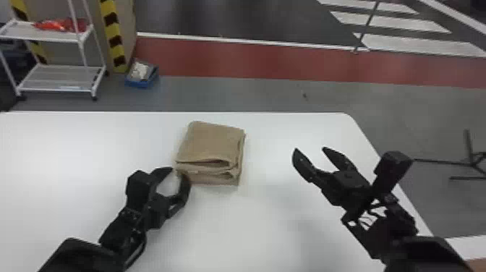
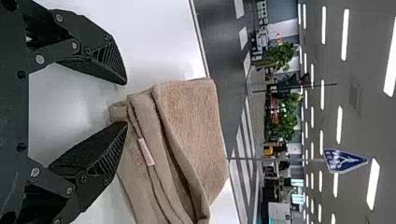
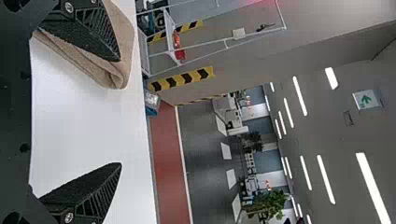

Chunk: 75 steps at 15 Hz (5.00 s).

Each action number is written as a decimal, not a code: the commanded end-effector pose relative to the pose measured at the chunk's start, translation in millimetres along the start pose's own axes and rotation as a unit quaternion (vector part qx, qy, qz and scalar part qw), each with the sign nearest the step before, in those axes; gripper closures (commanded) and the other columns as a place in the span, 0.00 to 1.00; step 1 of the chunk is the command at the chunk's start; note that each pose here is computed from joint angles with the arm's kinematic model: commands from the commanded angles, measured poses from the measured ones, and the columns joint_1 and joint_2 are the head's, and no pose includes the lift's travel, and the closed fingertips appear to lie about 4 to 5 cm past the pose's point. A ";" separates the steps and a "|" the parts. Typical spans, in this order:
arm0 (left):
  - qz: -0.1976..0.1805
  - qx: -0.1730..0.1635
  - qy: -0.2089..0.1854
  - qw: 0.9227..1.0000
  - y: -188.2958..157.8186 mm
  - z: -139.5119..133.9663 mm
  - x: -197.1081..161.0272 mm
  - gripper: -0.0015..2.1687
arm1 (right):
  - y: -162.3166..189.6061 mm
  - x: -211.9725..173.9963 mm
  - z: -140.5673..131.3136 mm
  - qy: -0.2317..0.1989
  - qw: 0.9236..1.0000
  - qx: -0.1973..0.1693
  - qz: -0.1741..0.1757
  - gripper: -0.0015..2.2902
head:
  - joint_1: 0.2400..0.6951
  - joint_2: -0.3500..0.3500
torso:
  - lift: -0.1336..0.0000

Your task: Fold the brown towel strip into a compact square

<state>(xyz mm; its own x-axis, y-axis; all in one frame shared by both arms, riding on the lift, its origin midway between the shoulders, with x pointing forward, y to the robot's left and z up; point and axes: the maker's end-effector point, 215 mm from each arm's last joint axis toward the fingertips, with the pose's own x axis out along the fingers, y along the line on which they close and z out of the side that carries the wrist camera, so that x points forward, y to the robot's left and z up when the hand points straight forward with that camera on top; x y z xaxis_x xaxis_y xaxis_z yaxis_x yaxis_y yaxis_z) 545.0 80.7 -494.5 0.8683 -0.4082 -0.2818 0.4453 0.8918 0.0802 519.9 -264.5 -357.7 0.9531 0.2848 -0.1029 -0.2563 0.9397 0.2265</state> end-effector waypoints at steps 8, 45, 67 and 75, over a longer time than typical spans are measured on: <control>0.053 -0.032 -0.064 0.996 33.5 66.3 -75.1 0.25 | 12.6 17.5 -8.7 0.003 1.000 0.018 0.009 0.04 | 1.00 0.28 | 0.19; 0.127 -0.064 -0.015 0.990 94.3 51.5 -70.9 0.79 | 95.0 91.6 -54.6 0.136 0.978 0.004 0.157 0.84 | 1.00 0.54 | 0.19; 0.252 -0.074 -0.147 0.954 151.1 133.6 -196.8 0.20 | 63.3 34.7 -0.2 0.028 0.997 -0.043 0.064 0.03 | 1.00 0.64 | 0.19; 0.224 -0.075 -0.163 0.958 110.1 142.1 -215.0 0.10 | 51.7 -8.2 10.0 -0.002 0.997 -0.078 0.018 0.04 | 1.00 0.54 | 0.19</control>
<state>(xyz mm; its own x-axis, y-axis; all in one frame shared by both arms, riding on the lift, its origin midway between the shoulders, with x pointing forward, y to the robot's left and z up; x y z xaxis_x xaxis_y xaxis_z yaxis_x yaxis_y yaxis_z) 445.5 239.4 -294.5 0.9992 -0.0018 0.0393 0.0024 0.9999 -0.0146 506.9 -219.0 -332.3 0.9430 0.3212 -0.0872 -0.3145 0.9457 0.0826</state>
